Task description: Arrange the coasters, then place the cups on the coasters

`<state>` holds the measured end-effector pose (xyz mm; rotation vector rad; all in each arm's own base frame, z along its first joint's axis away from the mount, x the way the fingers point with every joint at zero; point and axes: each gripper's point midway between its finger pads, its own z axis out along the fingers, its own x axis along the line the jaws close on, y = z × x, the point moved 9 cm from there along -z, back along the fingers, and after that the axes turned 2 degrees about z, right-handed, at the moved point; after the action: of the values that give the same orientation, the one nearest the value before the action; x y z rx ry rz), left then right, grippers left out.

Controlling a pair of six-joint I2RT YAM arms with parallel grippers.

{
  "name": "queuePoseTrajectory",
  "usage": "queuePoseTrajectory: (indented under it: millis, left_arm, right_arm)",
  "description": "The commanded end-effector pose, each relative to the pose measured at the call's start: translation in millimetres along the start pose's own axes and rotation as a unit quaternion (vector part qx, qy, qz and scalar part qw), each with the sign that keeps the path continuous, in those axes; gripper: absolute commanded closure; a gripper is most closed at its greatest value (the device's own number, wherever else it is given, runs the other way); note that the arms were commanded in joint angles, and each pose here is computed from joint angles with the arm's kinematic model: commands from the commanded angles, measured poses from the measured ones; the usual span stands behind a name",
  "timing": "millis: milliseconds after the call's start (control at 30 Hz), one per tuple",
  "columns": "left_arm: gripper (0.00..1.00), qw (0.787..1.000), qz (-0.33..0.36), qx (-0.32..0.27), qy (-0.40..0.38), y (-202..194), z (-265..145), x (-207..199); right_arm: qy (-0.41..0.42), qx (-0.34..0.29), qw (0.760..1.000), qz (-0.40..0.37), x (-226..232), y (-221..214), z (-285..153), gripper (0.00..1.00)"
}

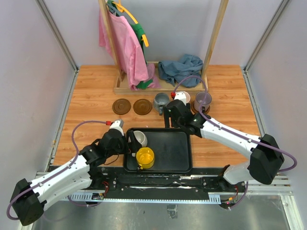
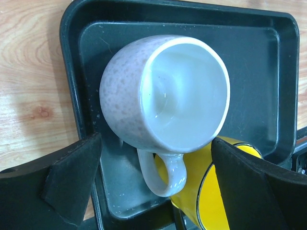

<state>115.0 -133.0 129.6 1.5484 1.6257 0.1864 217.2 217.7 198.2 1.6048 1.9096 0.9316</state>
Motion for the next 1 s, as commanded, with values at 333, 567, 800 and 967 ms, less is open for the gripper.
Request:
queuePoseTrajectory:
  millis: [333,567,800,967]
  left_arm:
    - [0.18,0.998,-0.002,0.032,0.051,-4.5,1.5,-1.3]
    - [0.33,0.996,0.021,0.054,0.074,-7.5,6.0,-4.5]
    - [0.48,0.995,0.036,0.057,0.079,-6.9,15.3,-6.6]
    - [0.58,0.994,0.048,0.057,0.085,-4.1,20.0,-8.6]
  right_arm:
    - [-0.005,-0.006,1.0,-0.006,-0.9,-3.8,-1.4,0.21]
    - [-0.007,-0.005,1.0,-0.006,0.0,-3.8,0.7,0.21]
    - [-0.015,-0.008,1.0,-0.009,-1.6,-4.3,1.4,0.2]
    - [-0.016,-0.009,1.0,-0.008,-2.3,-4.1,0.7,0.2]
